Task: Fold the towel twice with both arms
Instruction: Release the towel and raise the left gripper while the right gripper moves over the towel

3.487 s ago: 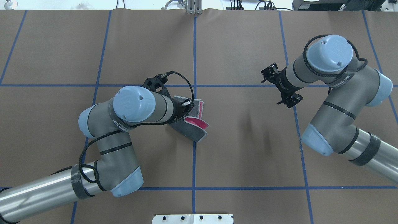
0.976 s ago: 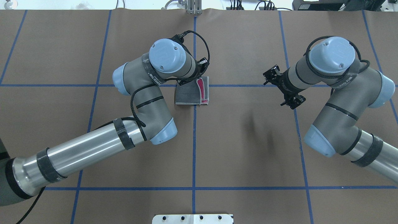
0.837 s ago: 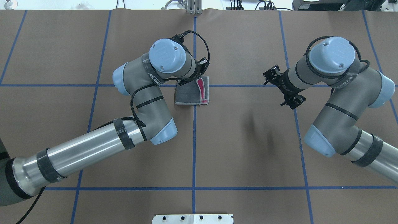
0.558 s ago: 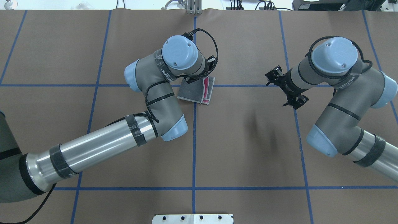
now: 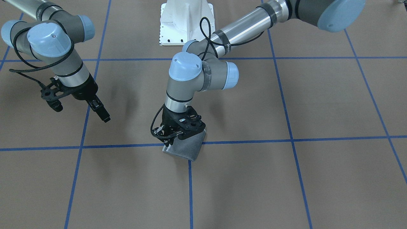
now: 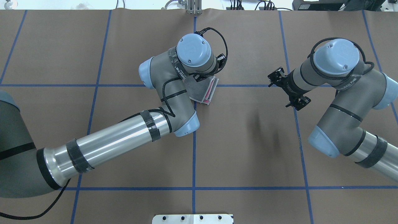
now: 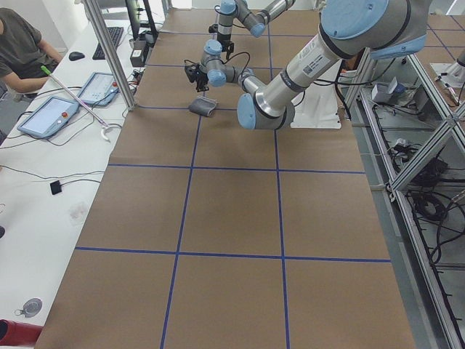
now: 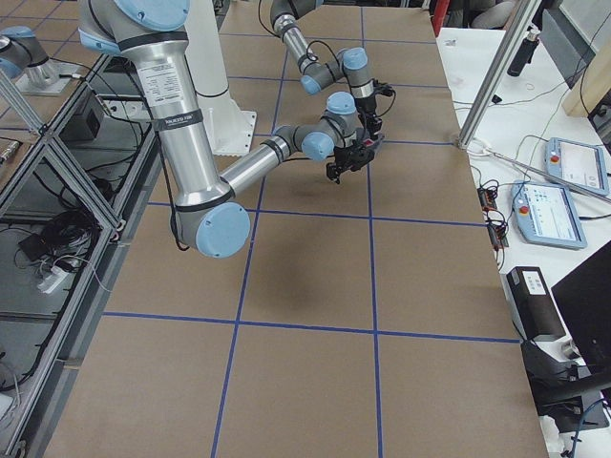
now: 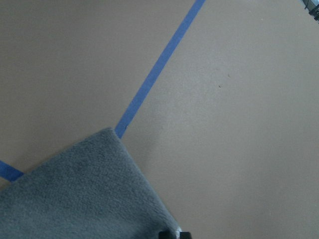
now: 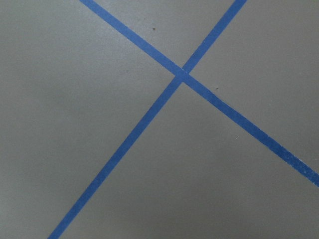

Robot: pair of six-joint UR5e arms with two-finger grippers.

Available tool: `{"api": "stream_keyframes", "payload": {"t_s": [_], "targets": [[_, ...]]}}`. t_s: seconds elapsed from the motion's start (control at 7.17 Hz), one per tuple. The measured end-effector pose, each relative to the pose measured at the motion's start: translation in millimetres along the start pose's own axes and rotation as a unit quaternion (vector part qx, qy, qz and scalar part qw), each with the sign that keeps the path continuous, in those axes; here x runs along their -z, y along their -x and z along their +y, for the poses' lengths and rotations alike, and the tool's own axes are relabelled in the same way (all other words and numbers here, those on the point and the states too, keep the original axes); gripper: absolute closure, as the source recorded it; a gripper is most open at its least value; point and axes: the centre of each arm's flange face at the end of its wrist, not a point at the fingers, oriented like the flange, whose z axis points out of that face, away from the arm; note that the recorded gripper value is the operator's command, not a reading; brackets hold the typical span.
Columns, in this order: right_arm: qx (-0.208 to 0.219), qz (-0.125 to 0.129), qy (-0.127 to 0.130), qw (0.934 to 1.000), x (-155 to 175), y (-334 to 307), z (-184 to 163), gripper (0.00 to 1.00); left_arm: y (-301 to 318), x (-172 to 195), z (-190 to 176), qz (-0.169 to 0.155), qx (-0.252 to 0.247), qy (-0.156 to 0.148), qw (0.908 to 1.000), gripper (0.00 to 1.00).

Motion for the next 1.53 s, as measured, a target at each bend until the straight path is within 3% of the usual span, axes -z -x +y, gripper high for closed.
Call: {"api": "stream_keyframes", "payload": {"t_s": [0.42, 0.7, 1.12, 1.53], "targets": [[-0.003, -0.004, 0.000, 1.0000, 2.7, 0.7, 1.8, 0.00, -10.5, 12.2, -10.5, 0.033, 0.001, 0.003, 0.9994, 0.00], [-0.015, -0.017, 0.006, 0.9997, 8.8, 16.2, 16.4, 0.00, 8.6, 29.3, -19.4, 0.041, 0.000, 0.028, 0.9988, 0.00], [-0.059, -0.066, 0.027, 0.9957, -0.7, 65.1, 88.8, 0.00, 99.7, 68.4, -57.7, 0.043, 0.003, 0.071, 0.9965, 0.00], [-0.107, -0.108, 0.011, 0.9884, -34.8, 100.7, 171.7, 0.00, 169.4, 110.2, -84.2, 0.044, 0.004, 0.087, 0.9952, 0.00]]}}
